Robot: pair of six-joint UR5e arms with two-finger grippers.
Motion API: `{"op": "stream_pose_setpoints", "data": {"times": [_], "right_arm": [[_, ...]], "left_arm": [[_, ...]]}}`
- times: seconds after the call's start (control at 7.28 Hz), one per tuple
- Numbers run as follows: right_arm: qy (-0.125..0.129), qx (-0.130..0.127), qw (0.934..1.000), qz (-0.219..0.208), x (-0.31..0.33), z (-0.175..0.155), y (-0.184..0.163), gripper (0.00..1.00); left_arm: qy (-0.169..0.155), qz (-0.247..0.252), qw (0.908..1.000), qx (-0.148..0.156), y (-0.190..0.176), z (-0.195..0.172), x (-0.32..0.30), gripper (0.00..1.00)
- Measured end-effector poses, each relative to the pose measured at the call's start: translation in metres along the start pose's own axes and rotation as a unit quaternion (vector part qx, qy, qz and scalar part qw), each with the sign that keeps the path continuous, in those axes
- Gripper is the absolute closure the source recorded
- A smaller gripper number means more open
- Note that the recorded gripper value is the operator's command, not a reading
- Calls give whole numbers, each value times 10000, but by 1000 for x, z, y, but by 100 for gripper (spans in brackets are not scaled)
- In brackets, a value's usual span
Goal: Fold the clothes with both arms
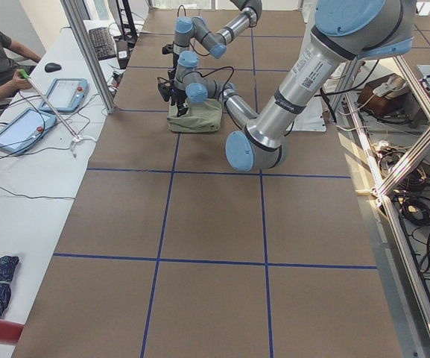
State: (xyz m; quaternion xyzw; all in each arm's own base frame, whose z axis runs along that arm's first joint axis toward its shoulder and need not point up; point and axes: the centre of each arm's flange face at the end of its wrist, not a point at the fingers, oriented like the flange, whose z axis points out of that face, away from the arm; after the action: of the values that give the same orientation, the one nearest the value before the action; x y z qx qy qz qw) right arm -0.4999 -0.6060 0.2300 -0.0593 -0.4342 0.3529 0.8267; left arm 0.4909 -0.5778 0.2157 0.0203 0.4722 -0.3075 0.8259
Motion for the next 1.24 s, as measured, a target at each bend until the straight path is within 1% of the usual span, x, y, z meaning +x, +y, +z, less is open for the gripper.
{"op": "stream_pose_setpoints", "data": {"times": [0.27, 0.41, 0.55, 0.69, 0.82, 0.96, 1.1, 1.24], "right_arm": [[-55, 47, 10000, 26, -3, -8, -12, 0], [-59, 20, 10000, -57, -5, -13, -17, 0], [-23, -55, 9998, -192, -4, -20, -27, 0], [90, -117, 9990, -417, 3, -30, -41, 0], [267, -117, 9963, -803, 23, -46, -56, 0], [454, -83, 9899, -1341, 64, -71, -76, 0], [633, -97, 9794, -1915, 119, -102, -102, 0], [774, -204, 9675, -2397, 179, -131, -134, 0]], "left_arm": [[0, 92, 9999, 118, -24, -8, -1, 0], [-23, 261, 9995, 155, -37, -12, -5, 0], [-60, 532, 9985, 130, -53, -16, -15, 0], [-91, 942, 9955, 60, -73, -26, -38, 0], [-94, 1449, 9894, 30, -98, -44, -72, 0], [-127, 1958, 9805, 63, -123, -64, -109, 0], [-232, 2454, 9690, 149, -150, -81, -149, 0], [-417, 2977, 9534, 259, -181, -97, -193, 0]]}}
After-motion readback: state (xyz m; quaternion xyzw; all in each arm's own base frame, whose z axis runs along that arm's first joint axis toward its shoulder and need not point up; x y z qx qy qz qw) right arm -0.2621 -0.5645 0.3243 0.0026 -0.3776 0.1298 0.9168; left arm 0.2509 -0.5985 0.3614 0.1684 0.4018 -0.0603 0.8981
